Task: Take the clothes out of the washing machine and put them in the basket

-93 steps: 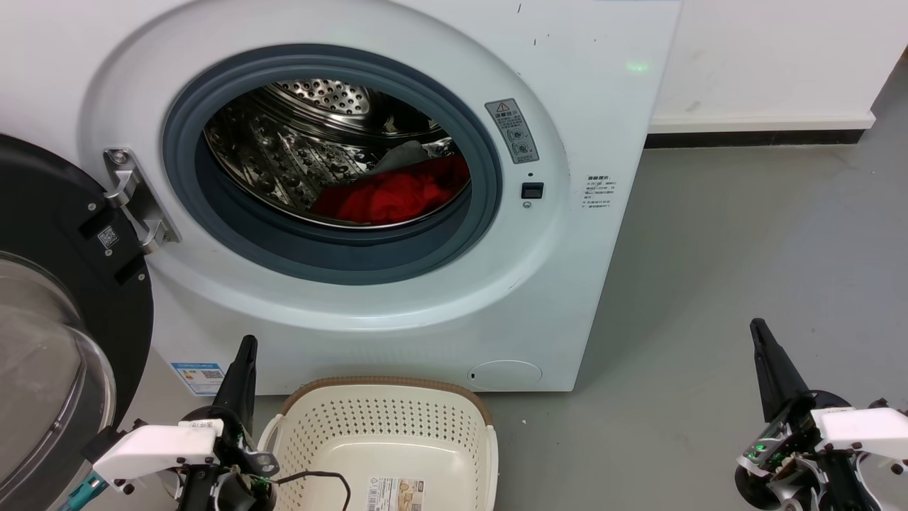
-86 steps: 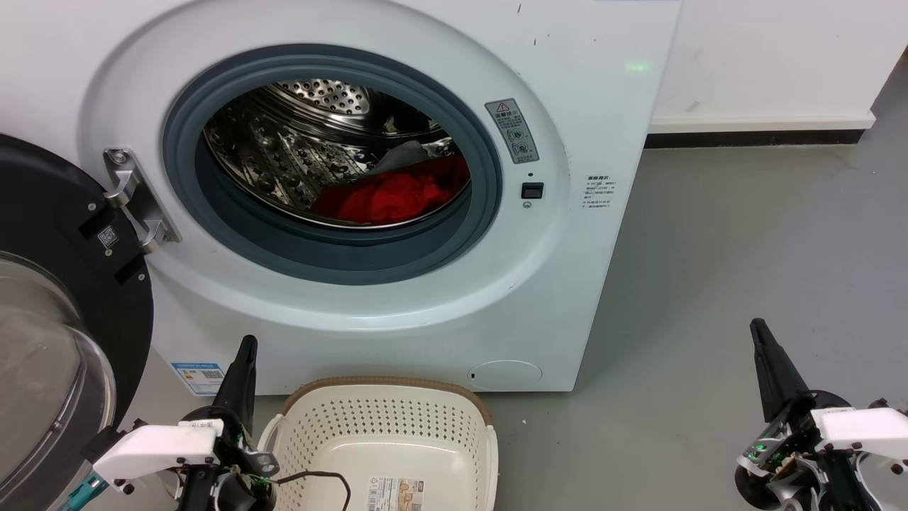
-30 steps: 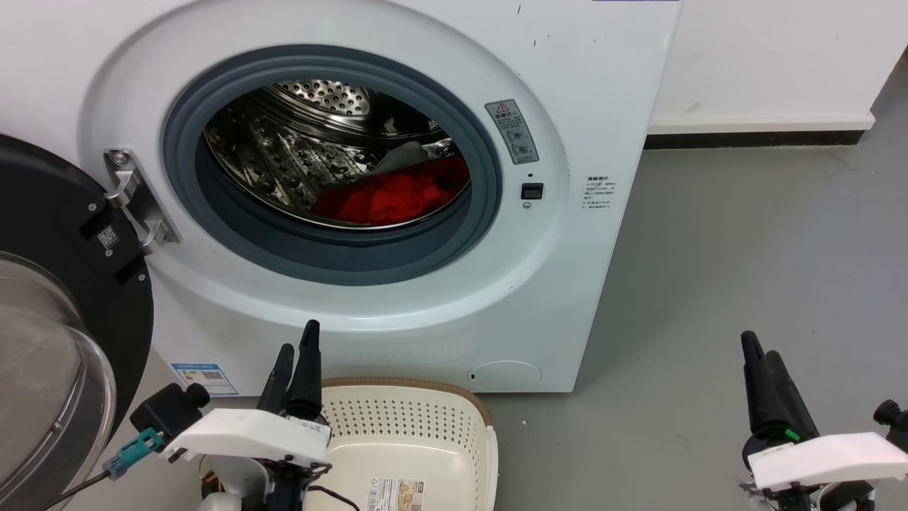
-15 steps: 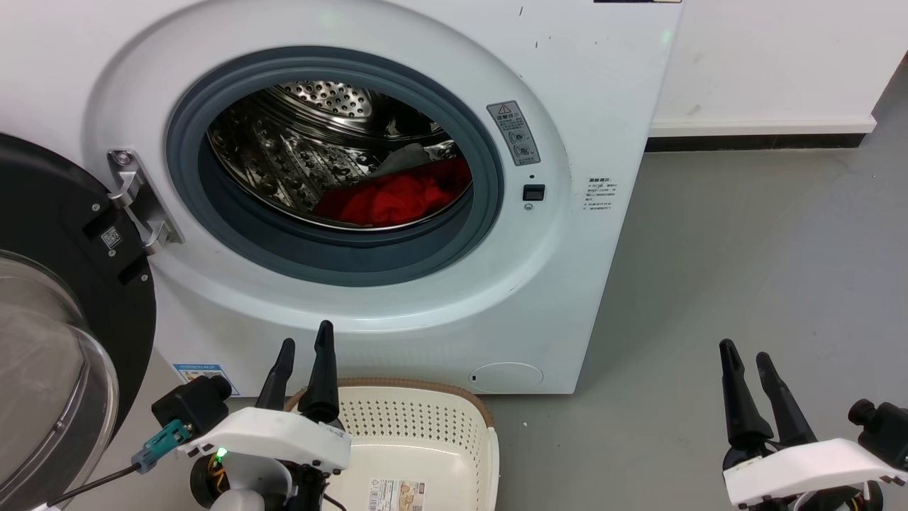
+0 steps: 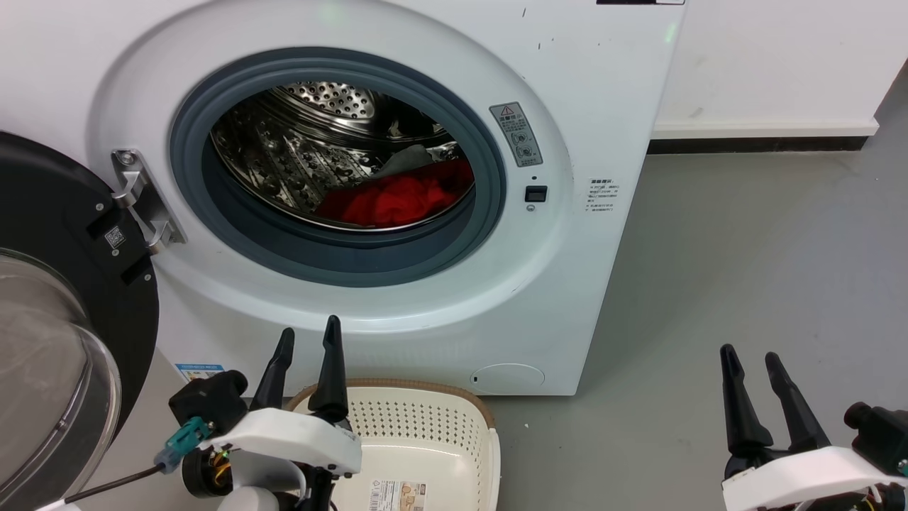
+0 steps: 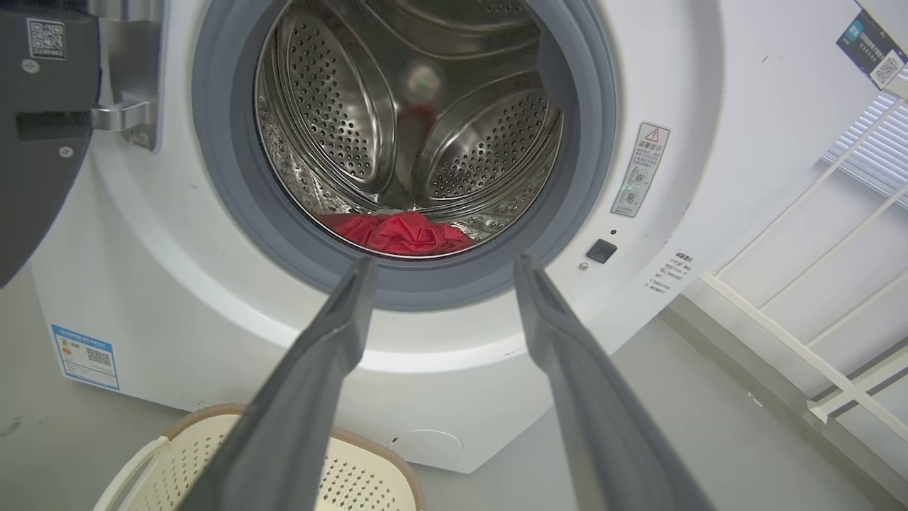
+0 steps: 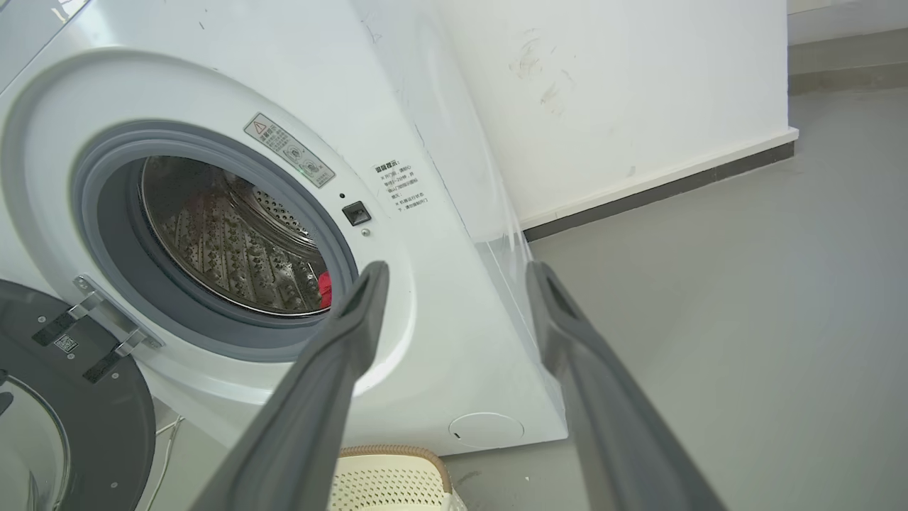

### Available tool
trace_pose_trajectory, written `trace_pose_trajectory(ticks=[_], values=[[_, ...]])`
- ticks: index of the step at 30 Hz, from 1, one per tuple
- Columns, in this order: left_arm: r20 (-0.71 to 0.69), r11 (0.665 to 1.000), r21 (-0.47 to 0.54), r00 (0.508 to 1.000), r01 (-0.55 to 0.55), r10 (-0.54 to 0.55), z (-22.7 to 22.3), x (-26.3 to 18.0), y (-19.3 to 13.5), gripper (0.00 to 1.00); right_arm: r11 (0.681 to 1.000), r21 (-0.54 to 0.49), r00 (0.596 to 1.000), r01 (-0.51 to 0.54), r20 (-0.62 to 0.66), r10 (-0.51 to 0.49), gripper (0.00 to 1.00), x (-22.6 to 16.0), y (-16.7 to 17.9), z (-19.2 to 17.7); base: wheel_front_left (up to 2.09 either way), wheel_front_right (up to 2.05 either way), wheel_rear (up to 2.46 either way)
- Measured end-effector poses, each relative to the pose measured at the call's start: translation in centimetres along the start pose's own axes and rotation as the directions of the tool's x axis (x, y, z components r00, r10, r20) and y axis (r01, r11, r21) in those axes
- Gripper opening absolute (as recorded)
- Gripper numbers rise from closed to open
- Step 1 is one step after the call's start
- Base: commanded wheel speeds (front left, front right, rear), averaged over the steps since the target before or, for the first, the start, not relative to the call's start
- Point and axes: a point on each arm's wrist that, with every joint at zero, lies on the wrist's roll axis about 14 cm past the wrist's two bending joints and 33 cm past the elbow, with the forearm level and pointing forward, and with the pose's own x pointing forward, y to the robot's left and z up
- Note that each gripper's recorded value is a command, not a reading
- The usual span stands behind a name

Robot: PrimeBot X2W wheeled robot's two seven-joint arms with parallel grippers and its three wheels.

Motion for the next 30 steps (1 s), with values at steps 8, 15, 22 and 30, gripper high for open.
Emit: trace_pose_trajectory(ticks=[8, 15, 22, 30], values=[[0.012, 0.995, 0.09, 0.999, 0.031, -0.032, 0.0, -0.1, -0.8, 1.0, 0.997, -0.08, 1.0, -0.012, -0.002, 0.012, 1.0, -0.2, 0.2, 0.0, 0.0, 0.0, 0.0], [0.027, 0.987, 0.155, 0.999, 0.036, -0.041, 0.1, -0.2, -1.1, 1.0, 0.989, -0.146, 1.0, -0.023, -0.006, 0.022, 1.0, -0.4, 0.4, 0.0, 0.0, 0.0, 0.0], [0.054, 0.976, 0.213, 0.997, 0.049, -0.062, 0.7, 0.0, -1.8, 1.0, 0.978, -0.206, 0.999, -0.038, -0.005, 0.037, 1.0, -0.3, 0.8, 0.1, 0.0, 0.0, 0.0], [0.073, 0.959, 0.278, 0.995, 0.048, -0.07, 1.0, 0.0, -2.0, 1.0, 0.962, -0.269, 0.999, -0.05, -0.007, 0.05, 1.0, -0.5, 1.0, 0.0, 0.0, 0.0, 0.0]])
